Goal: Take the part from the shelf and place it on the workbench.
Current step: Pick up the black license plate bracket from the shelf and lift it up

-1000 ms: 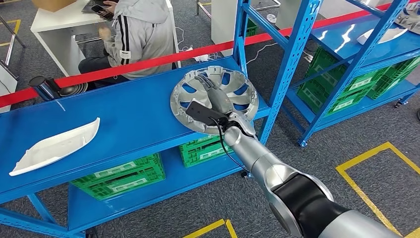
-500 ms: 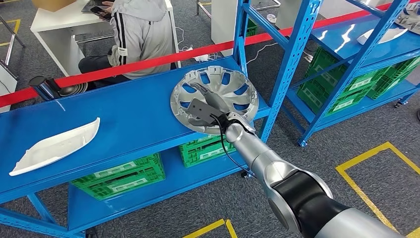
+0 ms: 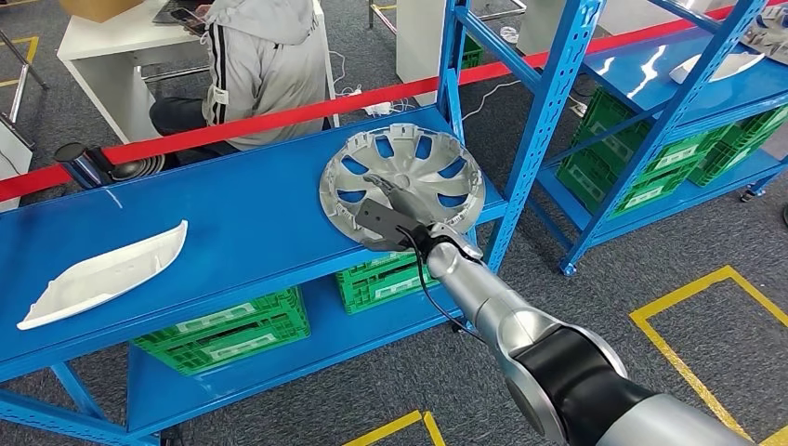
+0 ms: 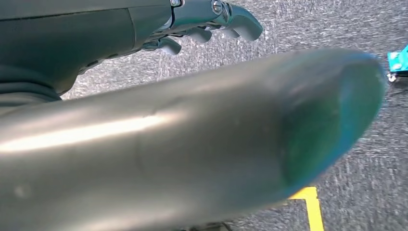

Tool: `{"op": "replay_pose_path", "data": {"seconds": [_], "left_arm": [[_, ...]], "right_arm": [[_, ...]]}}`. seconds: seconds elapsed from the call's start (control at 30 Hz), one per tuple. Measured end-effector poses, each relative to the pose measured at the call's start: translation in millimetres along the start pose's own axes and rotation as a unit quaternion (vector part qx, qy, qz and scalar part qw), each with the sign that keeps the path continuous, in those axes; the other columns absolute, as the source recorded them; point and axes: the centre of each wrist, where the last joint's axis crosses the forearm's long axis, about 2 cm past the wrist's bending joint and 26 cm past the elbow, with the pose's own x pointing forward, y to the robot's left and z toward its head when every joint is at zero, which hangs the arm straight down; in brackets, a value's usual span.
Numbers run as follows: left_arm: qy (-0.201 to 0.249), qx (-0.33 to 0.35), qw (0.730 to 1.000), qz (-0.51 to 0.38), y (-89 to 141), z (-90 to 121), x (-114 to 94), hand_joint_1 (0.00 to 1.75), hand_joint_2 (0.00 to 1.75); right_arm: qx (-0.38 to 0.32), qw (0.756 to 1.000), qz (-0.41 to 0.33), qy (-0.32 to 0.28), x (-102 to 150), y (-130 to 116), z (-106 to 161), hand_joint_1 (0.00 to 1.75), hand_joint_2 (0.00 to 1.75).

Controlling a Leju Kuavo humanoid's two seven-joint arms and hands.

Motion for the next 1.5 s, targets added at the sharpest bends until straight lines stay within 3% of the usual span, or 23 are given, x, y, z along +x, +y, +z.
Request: {"op": "replay_pose_path", "data": {"seconds": [0.9, 1.2, 1.43, 1.5], "left_arm": [[-0.001, -0.007, 1.0, -0.009, -4.4, 2.9, 1.5, 0.0, 0.0], [-0.003, -0.009, 1.0, -0.007, -6.2, 4.2, 1.0, 0.0, 0.0], [-0.005, -0.015, 1.0, -0.007, -7.8, 5.3, 1.1, 0.0, 0.0], [-0.006, -0.016, 1.0, -0.007, -8.3, 5.6, 1.2, 0.0, 0.0]], "right_arm": [[0.0, 0.998, 0.031, 0.051, -25.3, 9.1, 25.3, 0.0, 1.75], [-0.04, 0.986, 0.136, 0.082, -30.0, 5.8, 32.0, 0.0, 1.75], [-0.052, 0.945, 0.298, 0.124, -20.8, 8.5, 26.4, 0.0, 1.75], [-0.047, 0.937, 0.322, 0.128, -18.9, 10.0, 25.0, 0.87, 1.75]]}}
